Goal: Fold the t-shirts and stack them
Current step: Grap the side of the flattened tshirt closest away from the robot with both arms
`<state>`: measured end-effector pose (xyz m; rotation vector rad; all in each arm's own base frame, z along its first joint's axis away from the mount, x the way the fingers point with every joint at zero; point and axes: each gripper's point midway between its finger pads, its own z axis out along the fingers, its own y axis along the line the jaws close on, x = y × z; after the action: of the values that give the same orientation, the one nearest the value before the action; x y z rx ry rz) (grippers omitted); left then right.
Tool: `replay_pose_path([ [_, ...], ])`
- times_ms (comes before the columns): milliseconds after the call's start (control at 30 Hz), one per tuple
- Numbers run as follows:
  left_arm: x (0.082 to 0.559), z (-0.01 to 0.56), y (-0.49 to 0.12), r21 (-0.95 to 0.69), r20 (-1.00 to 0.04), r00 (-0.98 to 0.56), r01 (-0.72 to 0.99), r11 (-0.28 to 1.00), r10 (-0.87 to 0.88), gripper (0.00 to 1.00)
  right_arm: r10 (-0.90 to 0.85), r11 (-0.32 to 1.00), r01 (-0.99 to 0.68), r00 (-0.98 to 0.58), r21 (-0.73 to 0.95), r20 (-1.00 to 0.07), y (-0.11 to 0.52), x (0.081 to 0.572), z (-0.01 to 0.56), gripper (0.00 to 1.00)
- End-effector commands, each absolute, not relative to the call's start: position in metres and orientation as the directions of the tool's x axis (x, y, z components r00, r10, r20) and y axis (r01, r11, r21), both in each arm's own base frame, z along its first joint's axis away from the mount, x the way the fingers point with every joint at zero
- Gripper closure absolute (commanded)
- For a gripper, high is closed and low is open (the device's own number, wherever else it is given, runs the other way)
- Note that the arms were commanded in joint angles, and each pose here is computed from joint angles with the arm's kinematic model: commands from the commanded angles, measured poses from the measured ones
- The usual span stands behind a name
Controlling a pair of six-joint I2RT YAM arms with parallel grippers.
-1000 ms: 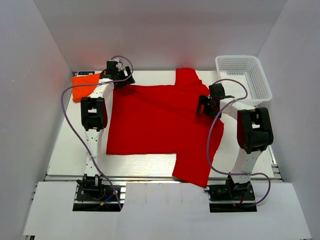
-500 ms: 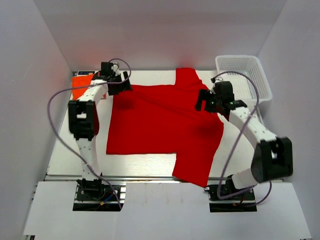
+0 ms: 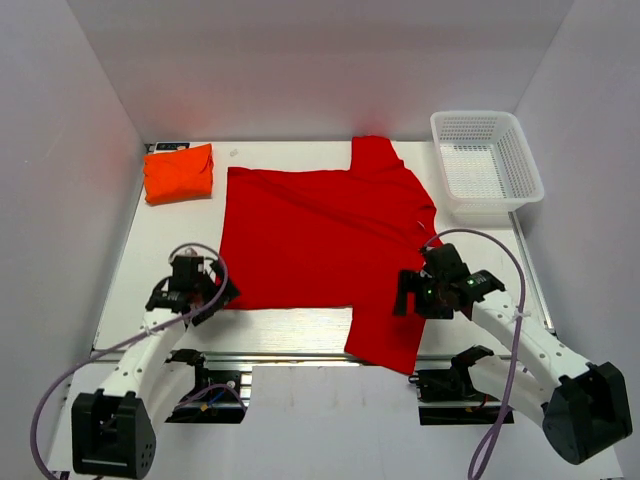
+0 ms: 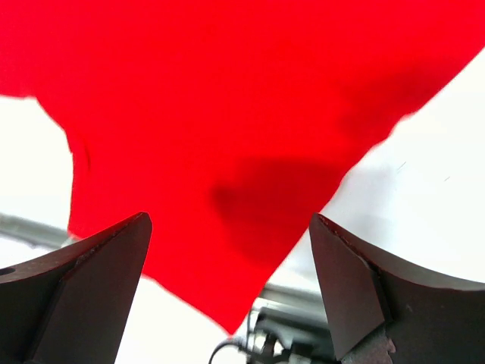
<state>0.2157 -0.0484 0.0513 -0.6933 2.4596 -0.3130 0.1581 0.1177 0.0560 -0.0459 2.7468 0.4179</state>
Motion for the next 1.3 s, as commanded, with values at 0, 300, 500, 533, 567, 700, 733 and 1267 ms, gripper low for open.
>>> replay_pose_path([
  [0, 0.196, 0.034, -0.046, -0.379, -0.415, -0.662, -0.497, 0.780, -0.624, 0.02, 0.039, 0.929, -0.078, -0.951, 0.363, -0.305, 0.135, 0.140, 0.066, 0.10],
  [300, 0.197, 0.017, -0.032, -0.285, -0.393, -0.663, -0.571, 0.770, -0.637, 0.12, -0.020, 0.945, -0.064, -0.990, 0.321, -0.140, 0.140, 0.096, 0.032, 0.14],
  [500, 0.208, 0.007, -0.046, -0.332, -0.354, -0.692, -0.535, 0.777, -0.629, 0.47, -0.180, 0.945, -0.212, -0.972, 0.247, -0.148, 0.150, 0.082, 0.029, 0.15],
  [533, 0.208, 0.007, -0.048, -0.336, -0.350, -0.702, -0.523, 0.783, -0.620, 0.61, -0.182, 0.957, -0.209, -0.973, 0.202, -0.143, 0.147, 0.083, 0.025, 0.15],
  [567, 0.208, 0.007, -0.048, -0.336, -0.350, -0.702, -0.523, 0.783, -0.620, 0.68, -0.191, 0.959, -0.214, -0.972, 0.185, -0.135, 0.146, 0.080, 0.025, 0.15],
  [700, 0.189, 0.001, -0.042, -0.279, -0.321, -0.723, -0.545, 0.791, -0.611, 1.00, -0.213, 0.963, -0.235, -0.964, 0.134, -0.161, 0.148, 0.079, 0.028, 0.15],
  [733, 0.187, 0.002, -0.042, -0.279, -0.321, -0.723, -0.545, 0.791, -0.611, 1.00, -0.214, 0.962, -0.238, -0.962, 0.132, -0.171, 0.149, 0.079, 0.031, 0.15],
  [1267, 0.184, 0.035, -0.037, -0.309, -0.352, -0.656, -0.592, 0.744, -0.668, 1.00, -0.313, 0.940, -0.318, -0.948, 0.128, -0.054, 0.152, 0.038, 0.014, 0.28],
])
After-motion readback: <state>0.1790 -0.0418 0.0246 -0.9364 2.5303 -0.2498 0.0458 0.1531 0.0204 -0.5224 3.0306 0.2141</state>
